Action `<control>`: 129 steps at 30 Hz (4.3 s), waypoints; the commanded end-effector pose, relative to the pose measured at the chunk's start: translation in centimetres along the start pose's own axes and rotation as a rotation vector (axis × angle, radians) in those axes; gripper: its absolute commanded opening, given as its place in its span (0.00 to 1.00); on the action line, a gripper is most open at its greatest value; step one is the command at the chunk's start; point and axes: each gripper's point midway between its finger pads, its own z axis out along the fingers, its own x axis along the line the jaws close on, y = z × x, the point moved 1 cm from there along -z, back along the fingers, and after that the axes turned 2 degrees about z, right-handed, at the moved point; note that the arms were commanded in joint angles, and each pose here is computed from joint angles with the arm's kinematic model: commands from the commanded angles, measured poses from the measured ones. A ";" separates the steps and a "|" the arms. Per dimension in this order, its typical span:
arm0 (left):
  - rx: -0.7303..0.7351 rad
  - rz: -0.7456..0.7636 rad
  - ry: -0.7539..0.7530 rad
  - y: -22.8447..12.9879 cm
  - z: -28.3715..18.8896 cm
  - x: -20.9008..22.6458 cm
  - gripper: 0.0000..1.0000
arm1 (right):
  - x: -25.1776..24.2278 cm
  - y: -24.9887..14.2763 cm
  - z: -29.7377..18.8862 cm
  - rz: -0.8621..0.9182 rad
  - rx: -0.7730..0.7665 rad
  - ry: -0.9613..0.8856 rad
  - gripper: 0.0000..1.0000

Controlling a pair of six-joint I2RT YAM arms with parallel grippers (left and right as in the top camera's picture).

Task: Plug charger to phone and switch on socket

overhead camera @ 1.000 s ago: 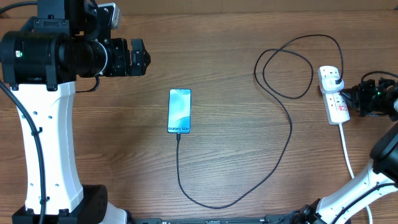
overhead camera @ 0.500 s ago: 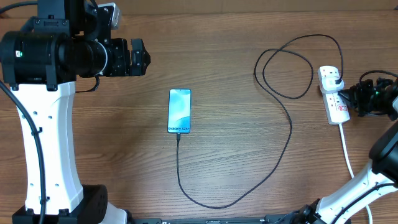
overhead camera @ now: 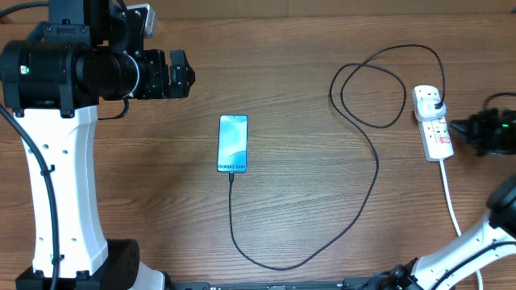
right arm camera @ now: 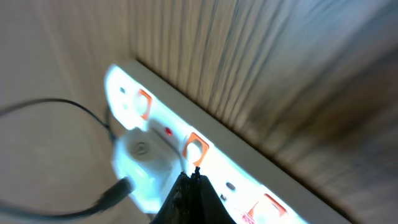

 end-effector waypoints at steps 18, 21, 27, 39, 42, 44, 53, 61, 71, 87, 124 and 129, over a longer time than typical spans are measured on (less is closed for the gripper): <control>-0.012 0.008 -0.002 0.0 -0.5 -0.4 1.00 | 15.8 -13.4 -15.3 -0.569 -0.143 0.278 0.04; -0.012 0.008 -0.002 0.0 -0.5 -0.4 1.00 | 17.0 -16.6 -15.3 -0.645 -0.146 0.253 0.04; -0.012 0.008 -0.002 0.0 -0.5 -0.4 0.99 | 16.9 -22.2 -14.2 -0.765 -0.171 0.076 0.04; -0.012 0.008 -0.002 0.0 -0.5 -0.4 0.99 | 13.3 -27.0 -14.3 -0.863 -0.181 -0.183 0.04; -0.012 0.008 -0.002 0.0 -0.5 -0.4 1.00 | 12.8 -27.6 -15.8 -0.886 -0.210 -0.185 0.04; -0.012 0.008 -0.002 0.0 -0.5 -0.4 1.00 | 12.7 -28.3 -16.9 -0.905 -0.231 -0.172 0.04; -0.012 0.008 -0.002 0.0 -0.5 -0.4 0.99 | 11.3 -31.0 -22.6 -0.952 -0.388 -0.109 0.09; -0.012 0.008 -0.002 0.0 -0.5 -0.4 0.99 | 8.5 -33.3 -24.8 -0.951 -0.387 -0.109 0.52; -0.012 0.008 -0.002 0.0 -0.5 -0.4 1.00 | 4.7 -34.7 -24.4 -0.887 -0.263 -0.214 1.00; -0.012 0.008 -0.003 0.0 -0.5 -0.4 1.00 | 6.4 -33.7 -24.6 -1.018 -0.332 -0.192 1.00; -0.012 0.008 -0.003 0.0 -0.5 -0.4 0.99 | 5.9 -32.8 -13.2 -1.305 -0.766 0.467 1.00; -0.012 0.008 -0.002 0.0 -0.5 -0.4 1.00 | 5.7 -32.6 -12.5 -1.306 -0.832 0.543 1.00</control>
